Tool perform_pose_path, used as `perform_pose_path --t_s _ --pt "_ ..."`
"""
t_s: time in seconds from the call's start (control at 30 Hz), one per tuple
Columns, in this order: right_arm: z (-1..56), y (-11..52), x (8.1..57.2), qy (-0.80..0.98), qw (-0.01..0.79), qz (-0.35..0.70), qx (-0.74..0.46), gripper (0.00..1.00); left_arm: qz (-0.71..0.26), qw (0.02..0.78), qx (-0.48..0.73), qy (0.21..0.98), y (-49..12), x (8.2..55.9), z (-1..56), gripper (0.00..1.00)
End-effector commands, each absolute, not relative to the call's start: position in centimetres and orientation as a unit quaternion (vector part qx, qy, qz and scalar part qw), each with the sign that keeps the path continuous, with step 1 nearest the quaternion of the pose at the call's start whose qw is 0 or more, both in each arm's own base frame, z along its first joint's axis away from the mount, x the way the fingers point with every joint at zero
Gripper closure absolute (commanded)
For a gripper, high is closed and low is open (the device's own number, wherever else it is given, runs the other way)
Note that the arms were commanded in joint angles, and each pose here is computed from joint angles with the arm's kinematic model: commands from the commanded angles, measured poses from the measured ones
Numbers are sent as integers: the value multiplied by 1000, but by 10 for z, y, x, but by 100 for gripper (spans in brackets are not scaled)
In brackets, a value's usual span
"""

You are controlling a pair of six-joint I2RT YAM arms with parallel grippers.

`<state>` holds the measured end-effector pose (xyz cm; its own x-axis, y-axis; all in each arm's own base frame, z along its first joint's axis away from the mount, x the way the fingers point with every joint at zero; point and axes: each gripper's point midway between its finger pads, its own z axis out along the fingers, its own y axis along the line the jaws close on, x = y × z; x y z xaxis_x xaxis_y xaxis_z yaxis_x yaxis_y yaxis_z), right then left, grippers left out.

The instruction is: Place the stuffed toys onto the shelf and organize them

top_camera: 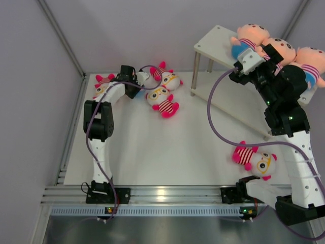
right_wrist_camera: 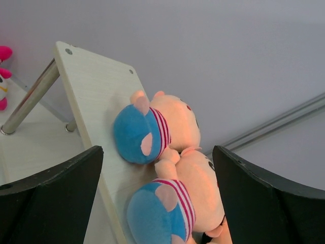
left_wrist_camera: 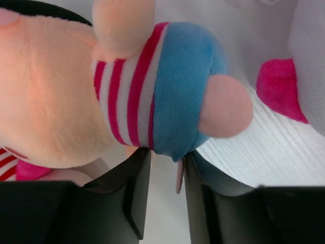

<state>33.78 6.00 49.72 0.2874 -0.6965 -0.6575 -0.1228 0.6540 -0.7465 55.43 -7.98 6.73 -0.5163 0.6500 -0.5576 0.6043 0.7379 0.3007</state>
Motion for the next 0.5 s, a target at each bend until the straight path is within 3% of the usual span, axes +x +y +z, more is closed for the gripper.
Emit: perform_pose_path --t_s 0.0,0.1,0.3,0.47 --pt "515 70 331 532 745 -186 -358 11 62 367 373 850 -80 577 82 66" --pt "516 70 329 530 748 -182 -356 11 57 384 372 843 -85 582 88 99" --pt "513 75 322 526 743 -174 -376 11 30 431 376 819 -99 580 134 100" --pt "519 94 301 495 750 -132 -418 11 1 509 413 755 -117 546 233 100"
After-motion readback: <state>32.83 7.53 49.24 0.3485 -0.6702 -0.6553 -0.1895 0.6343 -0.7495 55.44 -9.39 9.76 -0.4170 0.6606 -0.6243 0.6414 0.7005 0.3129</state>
